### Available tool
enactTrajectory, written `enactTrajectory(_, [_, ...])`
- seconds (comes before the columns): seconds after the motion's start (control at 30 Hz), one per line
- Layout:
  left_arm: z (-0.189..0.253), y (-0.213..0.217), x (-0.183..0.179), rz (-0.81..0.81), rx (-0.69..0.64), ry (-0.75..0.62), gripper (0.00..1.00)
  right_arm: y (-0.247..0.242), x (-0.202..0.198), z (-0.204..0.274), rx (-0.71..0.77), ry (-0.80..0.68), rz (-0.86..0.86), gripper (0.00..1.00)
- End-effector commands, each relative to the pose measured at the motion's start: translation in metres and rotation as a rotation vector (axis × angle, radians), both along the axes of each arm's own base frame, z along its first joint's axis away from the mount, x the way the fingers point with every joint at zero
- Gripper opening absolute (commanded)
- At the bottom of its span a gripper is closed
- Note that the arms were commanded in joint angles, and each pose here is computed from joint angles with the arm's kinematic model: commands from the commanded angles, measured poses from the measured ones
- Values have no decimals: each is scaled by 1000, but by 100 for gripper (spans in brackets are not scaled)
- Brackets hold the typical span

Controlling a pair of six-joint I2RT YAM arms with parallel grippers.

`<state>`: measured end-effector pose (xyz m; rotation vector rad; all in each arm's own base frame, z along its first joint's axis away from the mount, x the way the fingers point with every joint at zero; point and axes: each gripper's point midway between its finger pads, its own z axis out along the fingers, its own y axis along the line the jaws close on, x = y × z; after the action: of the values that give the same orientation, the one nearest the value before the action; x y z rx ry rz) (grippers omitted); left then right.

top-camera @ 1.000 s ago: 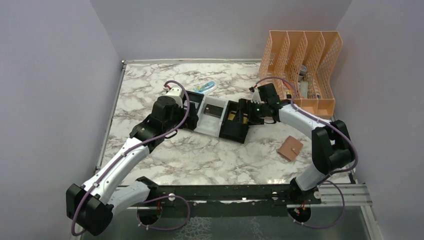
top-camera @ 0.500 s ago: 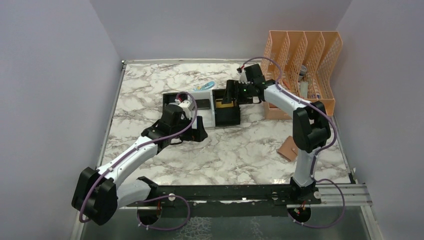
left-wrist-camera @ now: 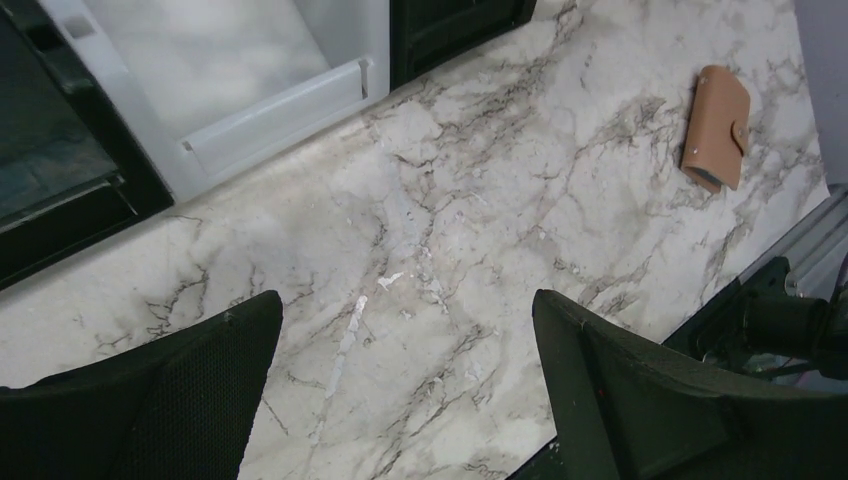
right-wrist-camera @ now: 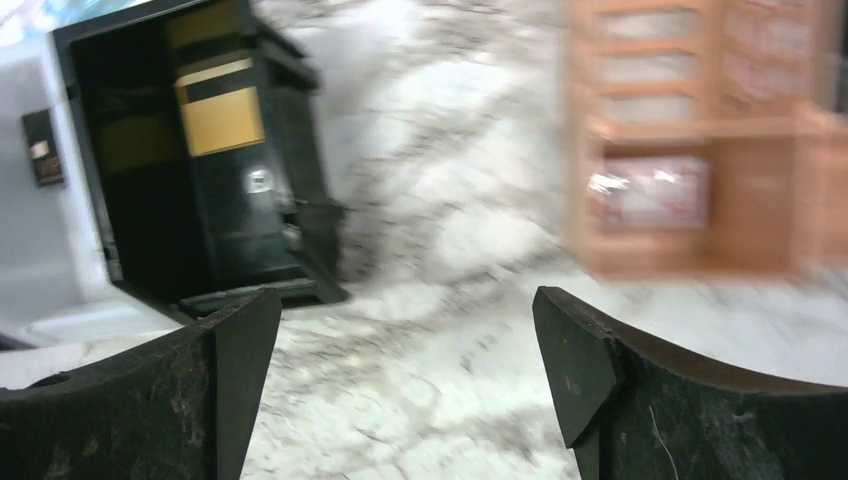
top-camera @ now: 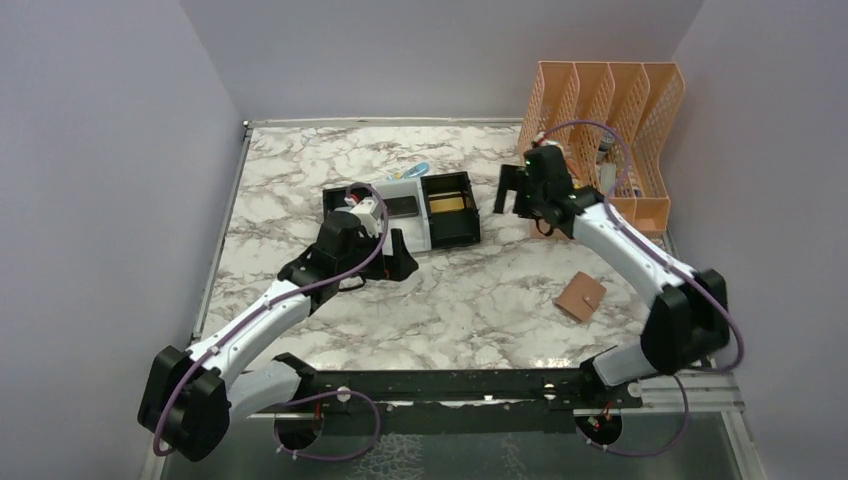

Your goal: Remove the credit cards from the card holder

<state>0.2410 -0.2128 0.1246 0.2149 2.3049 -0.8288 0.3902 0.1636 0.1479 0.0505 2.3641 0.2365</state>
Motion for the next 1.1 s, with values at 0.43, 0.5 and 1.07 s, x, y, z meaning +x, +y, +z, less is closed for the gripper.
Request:
enactTrajectory(0.43, [48,74,24,337,161,-272,99,-206,-106,-71,11,148,-792,99])
enactTrajectory(0.5, [48,78,22,343,177,-271,99,-206,-111,-84,13,177,-805,99])
enactTrajectory(1.07, [44,83,20,345,208,-269,99,-57,-161,-150,334,471,-144,85])
